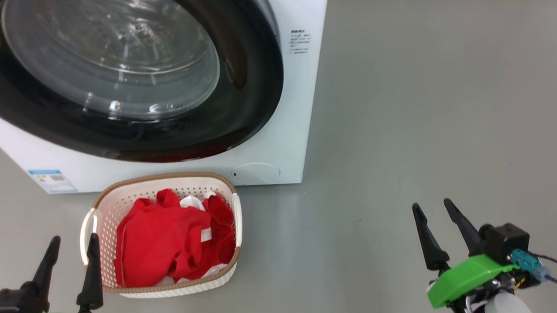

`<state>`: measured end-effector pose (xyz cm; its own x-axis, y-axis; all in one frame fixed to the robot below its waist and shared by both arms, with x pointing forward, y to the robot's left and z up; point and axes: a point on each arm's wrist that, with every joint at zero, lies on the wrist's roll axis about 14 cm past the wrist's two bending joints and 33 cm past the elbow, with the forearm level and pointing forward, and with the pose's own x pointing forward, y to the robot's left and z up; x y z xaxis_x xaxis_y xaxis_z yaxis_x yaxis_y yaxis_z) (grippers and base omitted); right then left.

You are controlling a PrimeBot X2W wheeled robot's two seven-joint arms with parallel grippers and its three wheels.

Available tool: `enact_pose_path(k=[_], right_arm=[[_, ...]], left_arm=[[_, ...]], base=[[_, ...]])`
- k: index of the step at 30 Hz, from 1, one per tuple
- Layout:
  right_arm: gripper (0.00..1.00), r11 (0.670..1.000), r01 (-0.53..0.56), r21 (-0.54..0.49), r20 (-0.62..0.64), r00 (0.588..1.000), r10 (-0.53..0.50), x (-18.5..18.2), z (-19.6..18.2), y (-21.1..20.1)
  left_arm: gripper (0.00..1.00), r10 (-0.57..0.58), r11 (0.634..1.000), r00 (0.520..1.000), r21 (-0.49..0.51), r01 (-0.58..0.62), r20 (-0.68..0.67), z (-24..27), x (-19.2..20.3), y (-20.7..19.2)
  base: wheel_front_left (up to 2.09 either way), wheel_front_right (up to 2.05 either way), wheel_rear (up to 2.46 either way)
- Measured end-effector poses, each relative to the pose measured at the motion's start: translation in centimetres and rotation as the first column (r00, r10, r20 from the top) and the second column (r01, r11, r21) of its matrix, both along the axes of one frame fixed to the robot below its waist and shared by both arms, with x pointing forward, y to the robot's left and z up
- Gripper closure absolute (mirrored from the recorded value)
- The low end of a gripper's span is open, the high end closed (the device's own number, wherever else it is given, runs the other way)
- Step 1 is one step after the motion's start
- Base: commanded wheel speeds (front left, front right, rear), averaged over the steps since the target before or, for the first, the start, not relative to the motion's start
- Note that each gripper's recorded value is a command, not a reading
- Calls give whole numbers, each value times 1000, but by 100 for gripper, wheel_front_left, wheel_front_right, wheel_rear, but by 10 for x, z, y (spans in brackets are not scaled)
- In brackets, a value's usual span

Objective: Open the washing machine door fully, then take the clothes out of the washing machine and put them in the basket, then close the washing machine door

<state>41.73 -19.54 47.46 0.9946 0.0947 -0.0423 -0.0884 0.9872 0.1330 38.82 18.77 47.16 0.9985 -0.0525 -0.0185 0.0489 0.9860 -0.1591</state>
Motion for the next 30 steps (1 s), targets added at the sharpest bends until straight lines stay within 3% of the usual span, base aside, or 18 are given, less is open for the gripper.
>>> enact_pose_path(k=[11, 30], right_arm=[[0, 998, 68, 1, 0, 998, -68, -26, 0, -24], [0, 996, 84, 5, 10, 996, -84, -31, 3, -28]], left_arm=[[0, -7, 1000, 1000, 3, 7, -12, -3, -12, -1], [0, 13, 1000, 1000, 3, -13, -9, -1, -20, 4]], base=[[0, 0, 0], [0, 0, 0]])
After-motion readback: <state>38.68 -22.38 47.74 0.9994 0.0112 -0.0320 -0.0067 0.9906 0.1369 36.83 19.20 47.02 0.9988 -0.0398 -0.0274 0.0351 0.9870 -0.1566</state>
